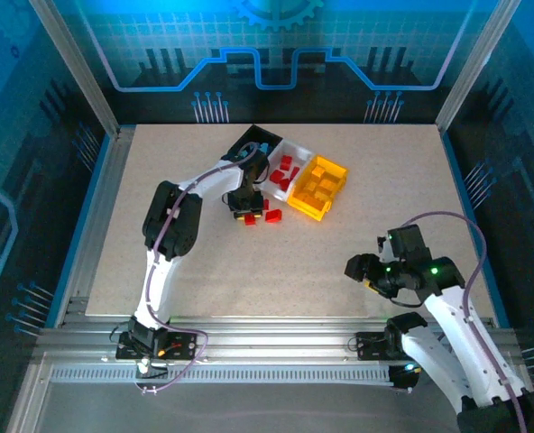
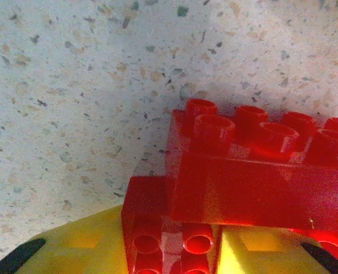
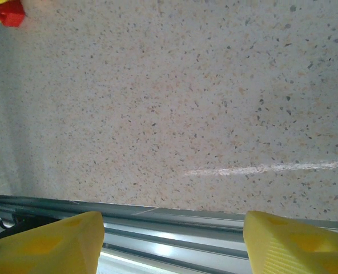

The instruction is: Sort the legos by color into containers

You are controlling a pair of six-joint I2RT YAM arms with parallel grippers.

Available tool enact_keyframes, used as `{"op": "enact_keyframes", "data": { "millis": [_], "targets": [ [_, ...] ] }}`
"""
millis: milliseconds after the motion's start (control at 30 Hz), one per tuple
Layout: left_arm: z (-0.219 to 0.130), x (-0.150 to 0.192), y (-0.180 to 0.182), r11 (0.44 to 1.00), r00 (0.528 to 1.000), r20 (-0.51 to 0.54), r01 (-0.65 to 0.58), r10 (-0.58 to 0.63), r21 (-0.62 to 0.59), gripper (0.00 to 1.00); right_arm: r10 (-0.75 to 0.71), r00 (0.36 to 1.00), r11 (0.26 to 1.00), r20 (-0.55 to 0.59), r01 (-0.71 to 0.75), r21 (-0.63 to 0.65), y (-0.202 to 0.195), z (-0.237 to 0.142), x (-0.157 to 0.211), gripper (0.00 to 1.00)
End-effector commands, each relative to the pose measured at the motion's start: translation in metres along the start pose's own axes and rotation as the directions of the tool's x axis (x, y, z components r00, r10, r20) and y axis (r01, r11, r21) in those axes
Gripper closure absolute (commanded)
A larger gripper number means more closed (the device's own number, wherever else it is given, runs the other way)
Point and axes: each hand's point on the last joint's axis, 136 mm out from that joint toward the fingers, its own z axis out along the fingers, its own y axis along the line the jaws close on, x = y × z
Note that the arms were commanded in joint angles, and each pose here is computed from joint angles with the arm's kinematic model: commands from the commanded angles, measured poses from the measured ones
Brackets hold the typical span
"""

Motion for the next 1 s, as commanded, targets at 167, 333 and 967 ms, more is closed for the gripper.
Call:
{"op": "enact_keyframes", "data": {
  "millis": [167, 333, 967],
  "targets": [
    [-0.013, 0.047, 0.001, 0.997, 0.995, -0.09, 0.045, -0.039, 0.063, 0.65, 0.017, 1.0, 1.0, -0.009, -0.017, 0.0, -0.013, 0.011, 0.012, 0.33],
    [-0.021, 0.06, -0.002, 0.991, 0.989, -0.126, 0.086, -0.073, 0.104, 0.65, 0.008, 1.0, 1.0, 0.01, -0.008, -0.013, -0.013, 0.02, 0.006, 0.33],
    [-0.097, 0.035, -0.038, 0.952, 0.994, 0.025, 0.092, -0.103, 0.292, 0.66, -0.049, 0.999, 0.999, -0.013, 0.049, 0.006, -0.004, 0.02, -0.004, 0.33]
  ]
}}
